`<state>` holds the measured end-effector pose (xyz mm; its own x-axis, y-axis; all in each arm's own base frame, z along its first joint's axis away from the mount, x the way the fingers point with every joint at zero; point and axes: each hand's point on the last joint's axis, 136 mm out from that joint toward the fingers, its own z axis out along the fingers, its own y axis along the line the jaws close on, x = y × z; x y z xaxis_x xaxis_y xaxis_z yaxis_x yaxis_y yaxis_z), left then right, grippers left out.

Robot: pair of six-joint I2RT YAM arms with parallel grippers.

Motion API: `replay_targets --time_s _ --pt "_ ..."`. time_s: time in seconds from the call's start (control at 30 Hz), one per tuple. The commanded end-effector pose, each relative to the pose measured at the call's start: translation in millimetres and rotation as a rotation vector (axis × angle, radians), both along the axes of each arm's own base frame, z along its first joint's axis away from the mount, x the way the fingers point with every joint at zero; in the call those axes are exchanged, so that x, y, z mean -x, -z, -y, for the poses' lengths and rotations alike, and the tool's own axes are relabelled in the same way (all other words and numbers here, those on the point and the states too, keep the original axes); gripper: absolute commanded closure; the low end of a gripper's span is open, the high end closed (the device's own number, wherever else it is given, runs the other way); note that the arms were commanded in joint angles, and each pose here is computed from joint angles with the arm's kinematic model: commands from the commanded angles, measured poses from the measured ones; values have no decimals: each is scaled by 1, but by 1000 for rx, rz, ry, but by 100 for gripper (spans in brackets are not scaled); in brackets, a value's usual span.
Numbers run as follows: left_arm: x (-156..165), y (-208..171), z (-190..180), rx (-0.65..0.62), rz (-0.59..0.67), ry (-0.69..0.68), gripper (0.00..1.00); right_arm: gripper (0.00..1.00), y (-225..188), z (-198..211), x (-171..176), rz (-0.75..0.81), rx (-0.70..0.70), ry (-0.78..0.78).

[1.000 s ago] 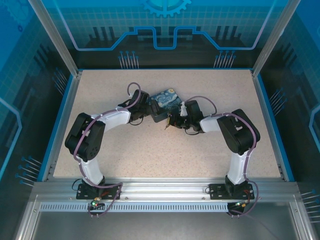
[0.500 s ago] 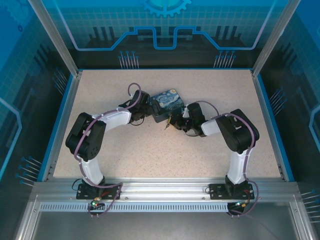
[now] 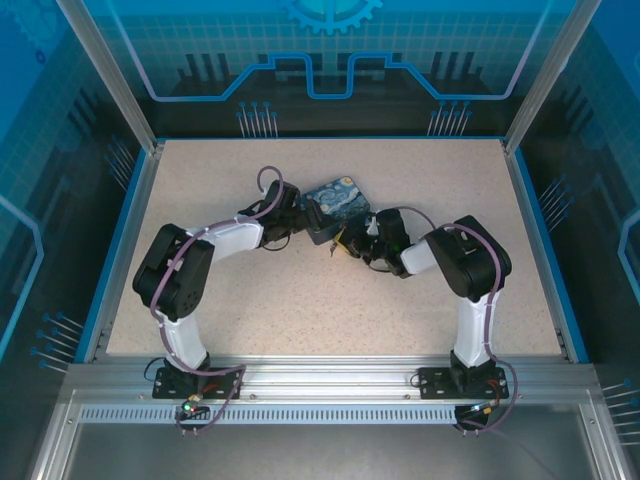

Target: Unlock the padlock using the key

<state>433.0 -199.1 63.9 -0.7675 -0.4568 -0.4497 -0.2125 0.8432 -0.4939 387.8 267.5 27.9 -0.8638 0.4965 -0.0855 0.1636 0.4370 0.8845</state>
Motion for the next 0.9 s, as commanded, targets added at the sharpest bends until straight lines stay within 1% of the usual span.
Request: replay_targets --time_s 0.0,0.23,0.33,0.43,0.6,0.77,0.87 --pt "46 64 -12 -95 -236 33 6 100 0 13 -19 4 -11 69" --pt "48 69 -12 -99 -250 35 8 100 -11 37 -31 32 -31 109" --pt "48 71 -11 -97 -254 37 9 100 -18 41 -37 56 -52 92" --pt "48 71 -11 -95 -256 38 10 100 -24 39 -43 75 -72 41" --pt "47 70 -11 -94 -254 38 10 100 -22 49 -41 77 -39 18" --pt "47 71 -11 -93 -256 37 10 100 -10 70 -35 32 35 29" --pt "48 72 -11 -94 -257 36 11 100 -5 75 -34 18 16 50"
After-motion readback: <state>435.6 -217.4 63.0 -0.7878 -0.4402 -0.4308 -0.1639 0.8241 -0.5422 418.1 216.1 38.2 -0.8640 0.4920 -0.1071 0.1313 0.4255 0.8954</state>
